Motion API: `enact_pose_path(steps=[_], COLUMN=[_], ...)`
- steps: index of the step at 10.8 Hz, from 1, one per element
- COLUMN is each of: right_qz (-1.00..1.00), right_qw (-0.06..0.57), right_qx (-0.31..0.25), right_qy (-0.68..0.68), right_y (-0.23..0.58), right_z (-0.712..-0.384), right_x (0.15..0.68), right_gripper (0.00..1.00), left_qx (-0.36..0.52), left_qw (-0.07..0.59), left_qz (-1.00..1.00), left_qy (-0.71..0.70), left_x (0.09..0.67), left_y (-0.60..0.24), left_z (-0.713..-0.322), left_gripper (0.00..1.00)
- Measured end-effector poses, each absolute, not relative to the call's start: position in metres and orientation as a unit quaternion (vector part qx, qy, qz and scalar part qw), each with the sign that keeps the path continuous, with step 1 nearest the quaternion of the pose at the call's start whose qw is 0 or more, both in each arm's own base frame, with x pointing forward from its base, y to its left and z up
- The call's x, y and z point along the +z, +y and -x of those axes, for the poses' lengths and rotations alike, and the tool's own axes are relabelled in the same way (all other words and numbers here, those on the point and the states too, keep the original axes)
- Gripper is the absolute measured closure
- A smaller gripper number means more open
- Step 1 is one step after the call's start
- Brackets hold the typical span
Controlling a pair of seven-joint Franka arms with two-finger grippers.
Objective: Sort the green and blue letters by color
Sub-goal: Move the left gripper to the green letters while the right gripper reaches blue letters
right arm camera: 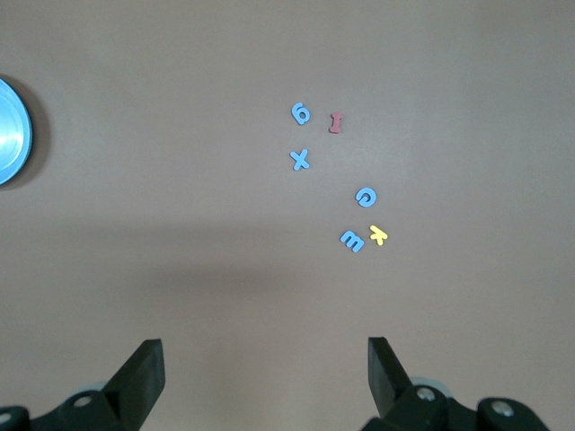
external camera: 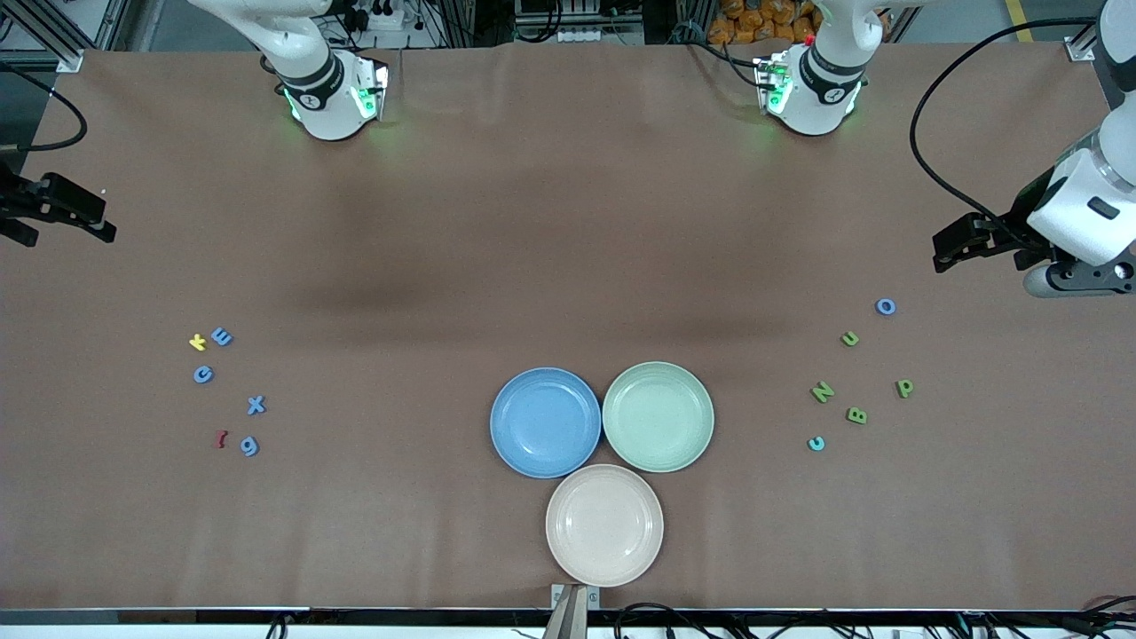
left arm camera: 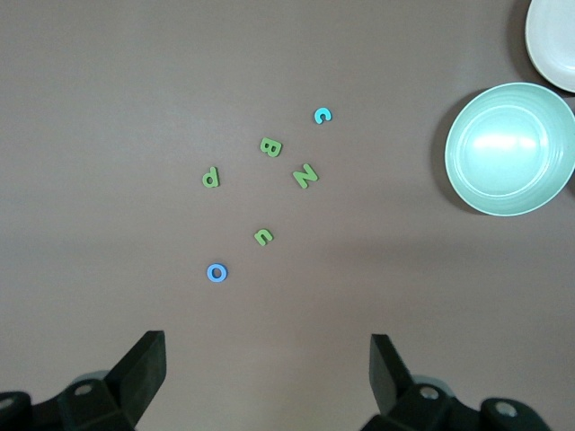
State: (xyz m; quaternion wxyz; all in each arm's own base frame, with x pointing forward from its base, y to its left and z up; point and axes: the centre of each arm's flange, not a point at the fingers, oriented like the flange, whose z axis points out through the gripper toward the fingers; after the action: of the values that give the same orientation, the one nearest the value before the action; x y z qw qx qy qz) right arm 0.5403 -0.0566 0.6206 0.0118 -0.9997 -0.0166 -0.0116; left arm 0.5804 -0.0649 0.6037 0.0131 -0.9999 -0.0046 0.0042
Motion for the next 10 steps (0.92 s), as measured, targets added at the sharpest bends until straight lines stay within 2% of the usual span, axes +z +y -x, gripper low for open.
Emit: enact_pose_path(steps=[6,10], right_qz=[1.000,1.000], right_qw=[0.012,0.012], right_qx=[-0.009,-0.002], right_qy=[-0.017,-0.007], right_y=[-0.057,-0.067], right_z=[-0.540,-0.545], right_x=[0.619,0.588], right_gripper=[0.00,0.00], left_qx=[0.000,0.019], left_qw=[0.012,0.007], left_qz=[1.000,1.000], left_qy=[-0.002,-0.002], left_x=[0.601,0.544], left_y=[-0.064,-0.062], left_z=[-0.584,-0.615], left_gripper=[0.00,0.00])
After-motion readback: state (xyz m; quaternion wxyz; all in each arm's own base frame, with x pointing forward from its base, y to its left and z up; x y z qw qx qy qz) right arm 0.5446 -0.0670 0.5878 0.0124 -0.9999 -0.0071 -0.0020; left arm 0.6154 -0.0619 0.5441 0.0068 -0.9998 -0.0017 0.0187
